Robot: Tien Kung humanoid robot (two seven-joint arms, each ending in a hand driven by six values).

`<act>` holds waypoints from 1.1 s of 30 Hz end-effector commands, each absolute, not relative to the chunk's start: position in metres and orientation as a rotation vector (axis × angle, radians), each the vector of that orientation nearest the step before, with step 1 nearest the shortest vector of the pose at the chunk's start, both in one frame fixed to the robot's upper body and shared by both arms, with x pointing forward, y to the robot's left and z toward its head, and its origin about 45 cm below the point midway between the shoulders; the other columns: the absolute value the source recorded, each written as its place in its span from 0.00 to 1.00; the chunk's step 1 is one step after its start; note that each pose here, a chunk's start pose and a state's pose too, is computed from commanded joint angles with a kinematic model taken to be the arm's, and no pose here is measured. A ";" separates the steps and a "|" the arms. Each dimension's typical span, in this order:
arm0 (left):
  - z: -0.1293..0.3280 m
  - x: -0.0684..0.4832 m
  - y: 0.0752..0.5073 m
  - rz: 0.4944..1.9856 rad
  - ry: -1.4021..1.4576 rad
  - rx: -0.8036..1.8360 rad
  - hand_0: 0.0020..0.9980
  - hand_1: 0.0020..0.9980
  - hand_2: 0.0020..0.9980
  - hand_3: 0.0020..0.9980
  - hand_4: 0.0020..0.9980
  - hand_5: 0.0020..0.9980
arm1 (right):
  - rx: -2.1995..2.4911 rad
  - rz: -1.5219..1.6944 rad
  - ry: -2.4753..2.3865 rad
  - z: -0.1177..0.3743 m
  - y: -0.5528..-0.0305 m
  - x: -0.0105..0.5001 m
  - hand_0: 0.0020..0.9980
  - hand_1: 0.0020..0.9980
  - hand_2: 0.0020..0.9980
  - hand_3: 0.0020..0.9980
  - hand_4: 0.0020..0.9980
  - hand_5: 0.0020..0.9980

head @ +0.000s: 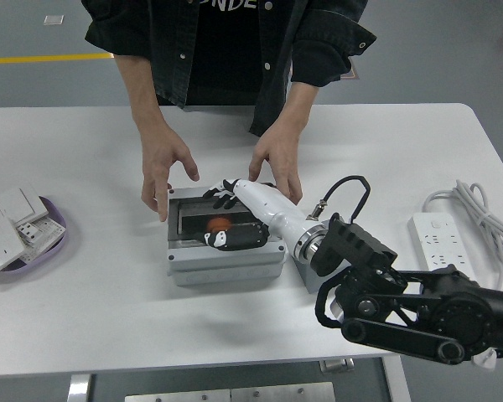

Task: Pick up the cylinder from the cube,place it in the box,flap close box

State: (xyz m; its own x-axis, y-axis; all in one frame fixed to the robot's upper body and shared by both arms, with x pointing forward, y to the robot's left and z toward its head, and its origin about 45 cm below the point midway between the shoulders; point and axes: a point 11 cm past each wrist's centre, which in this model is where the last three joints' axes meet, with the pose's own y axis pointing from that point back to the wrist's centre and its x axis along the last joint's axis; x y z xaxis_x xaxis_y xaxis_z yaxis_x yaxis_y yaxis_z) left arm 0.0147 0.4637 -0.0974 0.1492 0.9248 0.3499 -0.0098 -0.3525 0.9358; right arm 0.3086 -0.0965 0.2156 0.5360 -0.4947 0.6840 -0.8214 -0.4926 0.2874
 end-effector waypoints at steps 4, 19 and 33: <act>-0.097 0.015 0.464 1.344 0.914 1.546 0.60 0.62 0.60 0.62 0.68 0.23 | 2.225 0.599 -1.111 0.211 -0.103 0.312 0.75 0.64 0.68 0.75 0.72 0.41; -0.099 0.005 0.462 1.333 0.928 1.563 0.60 0.62 0.61 0.62 0.68 0.23 | 2.262 0.536 -1.625 0.261 -0.175 0.330 0.74 0.65 0.68 0.74 0.69 0.43; -0.105 -0.040 0.447 1.309 0.998 1.577 0.60 0.62 0.61 0.62 0.68 0.23 | 2.050 0.367 -2.387 0.266 -0.291 0.361 0.76 0.67 0.67 0.70 0.70 0.43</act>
